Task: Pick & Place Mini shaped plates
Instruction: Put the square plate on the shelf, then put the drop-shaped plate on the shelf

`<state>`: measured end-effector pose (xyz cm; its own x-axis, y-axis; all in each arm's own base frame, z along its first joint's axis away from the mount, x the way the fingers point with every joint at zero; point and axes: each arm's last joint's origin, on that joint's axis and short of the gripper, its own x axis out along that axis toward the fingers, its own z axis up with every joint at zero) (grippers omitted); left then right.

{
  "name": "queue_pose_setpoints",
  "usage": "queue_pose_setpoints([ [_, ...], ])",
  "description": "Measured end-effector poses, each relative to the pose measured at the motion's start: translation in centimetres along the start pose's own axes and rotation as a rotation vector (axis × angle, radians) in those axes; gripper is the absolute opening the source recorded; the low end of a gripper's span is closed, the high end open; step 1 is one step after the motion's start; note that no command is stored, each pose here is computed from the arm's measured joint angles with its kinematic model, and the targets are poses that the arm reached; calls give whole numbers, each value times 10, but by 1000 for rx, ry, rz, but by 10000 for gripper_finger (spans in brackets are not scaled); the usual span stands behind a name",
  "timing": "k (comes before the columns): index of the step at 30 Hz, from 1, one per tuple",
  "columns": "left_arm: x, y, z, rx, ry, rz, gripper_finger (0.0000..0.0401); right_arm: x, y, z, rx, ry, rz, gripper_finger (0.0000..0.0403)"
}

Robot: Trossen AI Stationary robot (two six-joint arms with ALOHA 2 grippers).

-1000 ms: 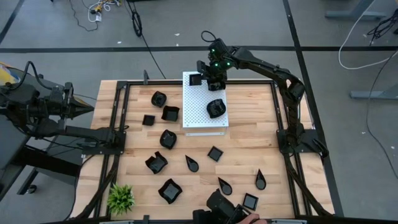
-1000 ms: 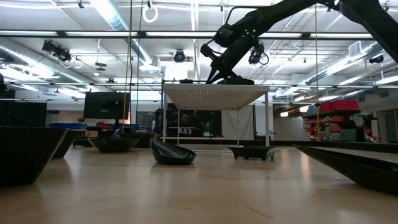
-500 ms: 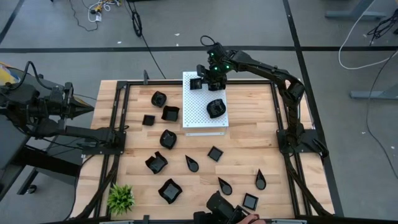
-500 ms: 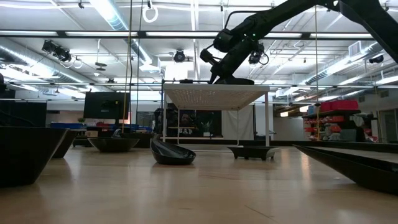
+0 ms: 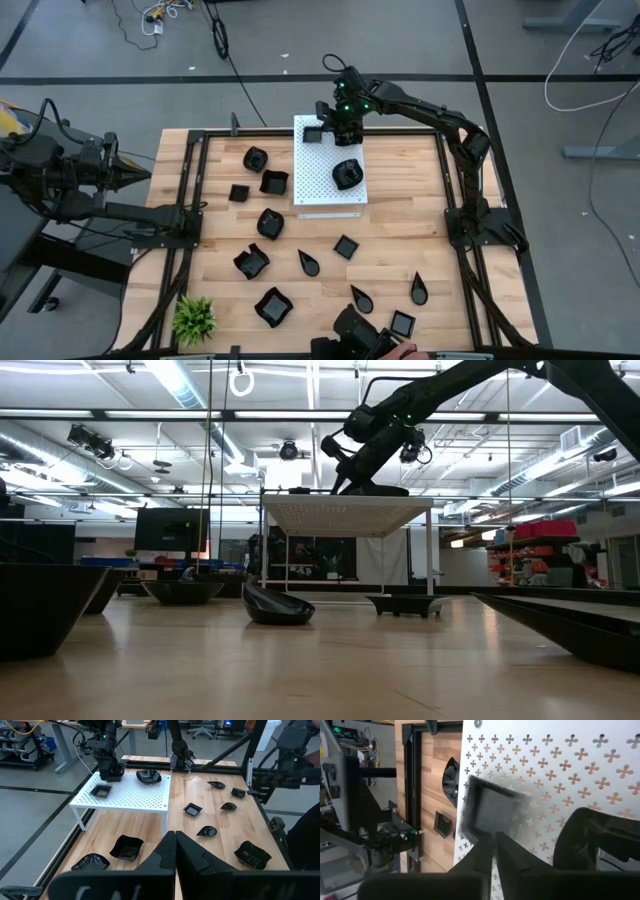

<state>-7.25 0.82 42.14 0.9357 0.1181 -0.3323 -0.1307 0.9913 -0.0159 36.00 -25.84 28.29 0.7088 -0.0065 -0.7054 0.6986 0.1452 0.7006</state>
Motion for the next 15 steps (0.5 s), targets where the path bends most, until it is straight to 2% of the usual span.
queue_pose_setpoints([
  [15, 0, 0, 0, 0, 0, 0, 3, -6, 3, 1, -7, -14, 15, 59],
])
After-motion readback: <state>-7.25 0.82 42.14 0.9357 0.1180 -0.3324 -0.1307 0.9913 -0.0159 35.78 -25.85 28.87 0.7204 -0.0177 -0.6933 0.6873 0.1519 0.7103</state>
